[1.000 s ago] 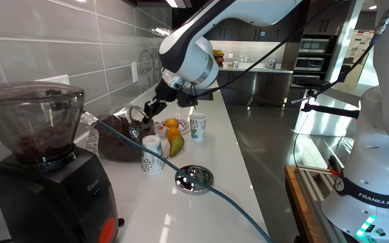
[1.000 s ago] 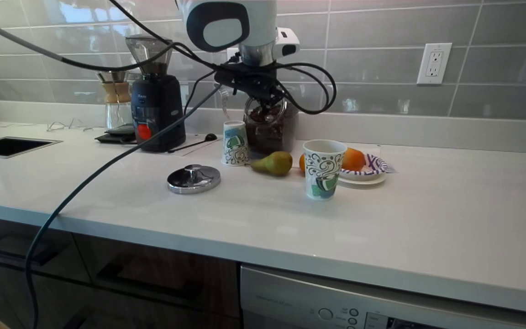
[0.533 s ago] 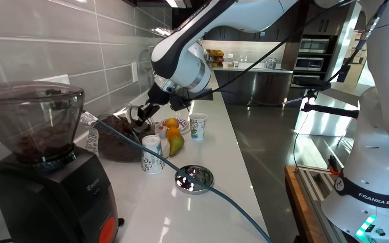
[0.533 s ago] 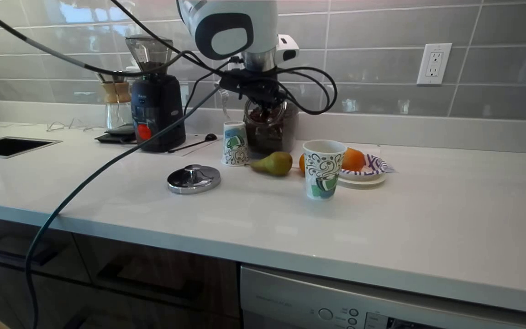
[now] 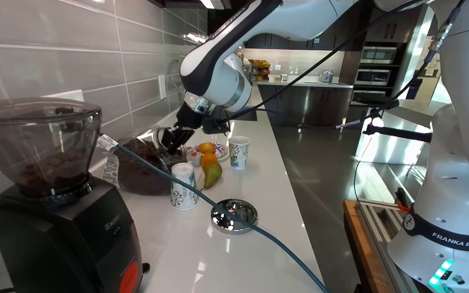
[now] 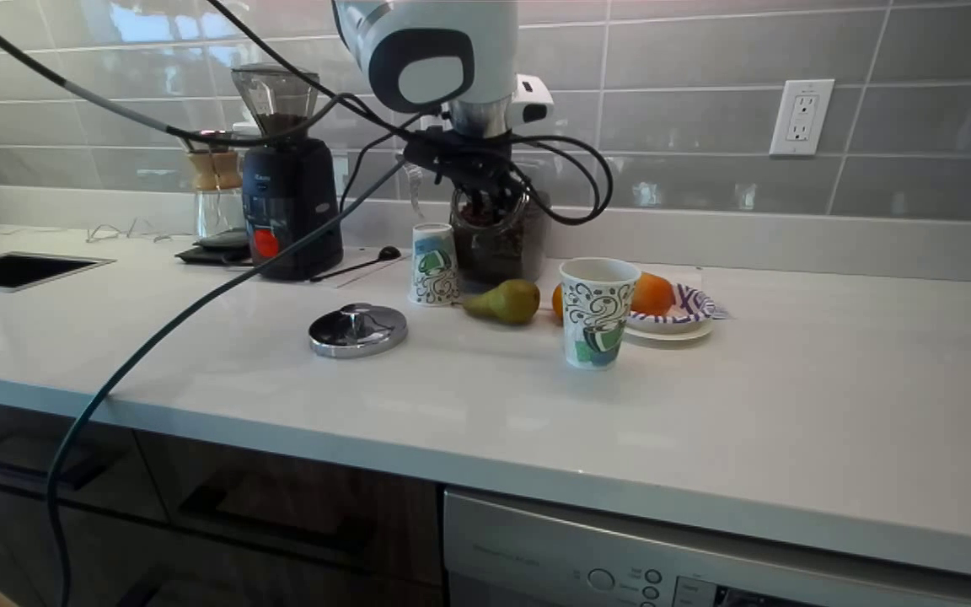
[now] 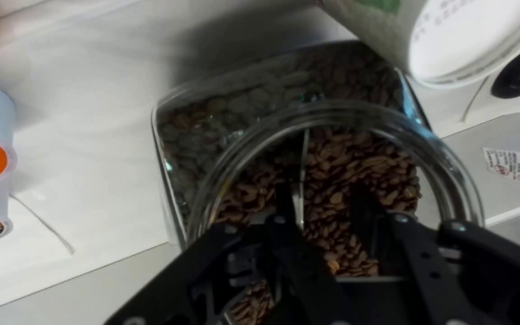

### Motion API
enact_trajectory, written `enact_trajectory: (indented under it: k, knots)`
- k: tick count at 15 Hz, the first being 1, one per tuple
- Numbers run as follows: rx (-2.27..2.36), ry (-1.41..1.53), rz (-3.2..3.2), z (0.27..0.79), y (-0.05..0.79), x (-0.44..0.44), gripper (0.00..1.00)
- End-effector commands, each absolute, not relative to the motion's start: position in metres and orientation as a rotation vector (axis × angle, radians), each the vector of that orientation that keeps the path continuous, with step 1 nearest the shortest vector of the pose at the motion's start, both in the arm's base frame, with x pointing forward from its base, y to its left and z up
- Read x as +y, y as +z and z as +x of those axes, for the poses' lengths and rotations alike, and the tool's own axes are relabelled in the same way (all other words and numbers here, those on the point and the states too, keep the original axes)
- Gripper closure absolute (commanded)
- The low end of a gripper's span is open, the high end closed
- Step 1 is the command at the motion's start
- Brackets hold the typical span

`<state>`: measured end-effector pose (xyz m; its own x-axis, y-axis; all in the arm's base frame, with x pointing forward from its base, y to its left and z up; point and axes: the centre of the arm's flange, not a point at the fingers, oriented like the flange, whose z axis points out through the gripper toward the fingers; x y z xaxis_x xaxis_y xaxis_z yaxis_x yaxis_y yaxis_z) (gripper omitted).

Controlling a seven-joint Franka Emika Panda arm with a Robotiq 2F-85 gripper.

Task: Use the silver spoon to place some coffee beans from the container into the coffee cup.

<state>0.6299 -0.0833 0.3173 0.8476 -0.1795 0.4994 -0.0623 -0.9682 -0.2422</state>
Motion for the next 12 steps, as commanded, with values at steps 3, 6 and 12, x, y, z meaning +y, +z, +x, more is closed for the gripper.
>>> enact_trajectory:
  k: [3,6,12]
  knots:
    - [0.286,-0.799,-2.784,0.617,0.356,-0.084,0.16]
    - [0.363,-0.725,-2.811,0.598,0.367,-0.087,0.0]
    - [0.407,-0.381,-2.89,0.549,0.376,-0.081,0.0]
